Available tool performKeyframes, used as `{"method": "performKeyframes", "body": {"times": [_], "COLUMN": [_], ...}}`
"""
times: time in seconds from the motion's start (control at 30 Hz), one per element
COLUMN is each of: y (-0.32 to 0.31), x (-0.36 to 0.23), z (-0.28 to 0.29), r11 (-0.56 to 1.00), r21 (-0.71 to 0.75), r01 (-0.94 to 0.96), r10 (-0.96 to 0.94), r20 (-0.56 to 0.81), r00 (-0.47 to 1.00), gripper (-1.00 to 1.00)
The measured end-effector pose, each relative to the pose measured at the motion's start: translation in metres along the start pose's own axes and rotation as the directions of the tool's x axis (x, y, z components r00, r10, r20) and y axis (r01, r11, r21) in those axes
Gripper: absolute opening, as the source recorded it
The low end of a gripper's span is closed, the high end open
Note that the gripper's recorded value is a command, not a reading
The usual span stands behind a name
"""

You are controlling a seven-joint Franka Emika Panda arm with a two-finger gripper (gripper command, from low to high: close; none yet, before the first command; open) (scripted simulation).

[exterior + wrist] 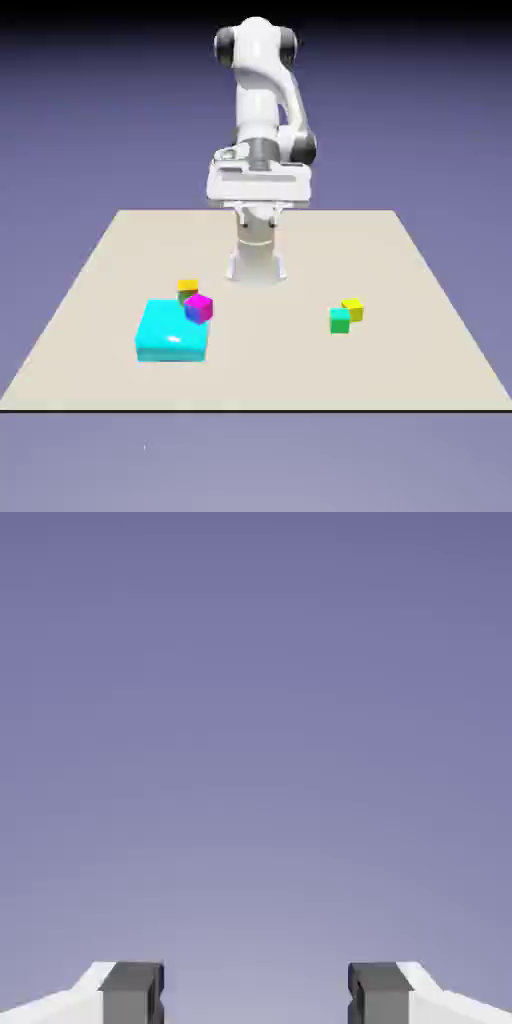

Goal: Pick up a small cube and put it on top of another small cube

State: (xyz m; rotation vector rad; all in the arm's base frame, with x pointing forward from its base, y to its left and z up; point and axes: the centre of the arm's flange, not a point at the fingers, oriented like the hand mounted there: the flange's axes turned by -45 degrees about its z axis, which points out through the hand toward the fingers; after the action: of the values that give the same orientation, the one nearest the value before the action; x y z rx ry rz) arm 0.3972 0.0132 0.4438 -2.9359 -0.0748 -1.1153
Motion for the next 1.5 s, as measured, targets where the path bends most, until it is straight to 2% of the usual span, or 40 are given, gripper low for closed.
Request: {"method": "performKeyframes", "body": {"times": [0.13,0.3,0.5,0.67,0.77,0.83,0.97,1.0,1.07,1.2,1.5], "y": [-0.03,-0.073,-0.128,-0.176,-0.204,-0.207,-0.21,-0.21,-0.21,-0.208,-0.04], "x": [-0.018,-0.054,-0.113,-0.172,-0.21,-0.214,-0.272,-0.277,-0.277,-0.218,-0.164], "z": [0.051,0.107,0.157,0.182,0.189,0.189,0.21,0.212,0.212,0.191,0.16], "r11": [0.999,0.997,0.995,0.997,0.998,0.998,0.998,0.998,0.998,0.998,0.979], "r21": [0.028,0.037,0.015,-0.013,-0.029,-0.031,-0.03,-0.03,-0.03,-0.03,0.115], "r01": [-0.032,-0.069,-0.094,-0.082,-0.061,-0.058,-0.059,-0.059,-0.06,-0.062,0.171], "r10": [0.024,0.04,0.046,0.041,0.039,0.039,0.039,0.039,0.039,0.039,-0.15], "r20": [0.235,0.513,0.786,0.937,0.985,0.988,0.988,0.988,0.988,0.988,0.965], "r00": [0.972,0.858,0.616,0.348,0.169,0.149,0.149,0.149,0.149,0.148,0.213], "gripper": [0.0,0.0,0.0,0.0,0.0,0.0,0.0,-1.0,-1.0,-1.0,-1.0]}}
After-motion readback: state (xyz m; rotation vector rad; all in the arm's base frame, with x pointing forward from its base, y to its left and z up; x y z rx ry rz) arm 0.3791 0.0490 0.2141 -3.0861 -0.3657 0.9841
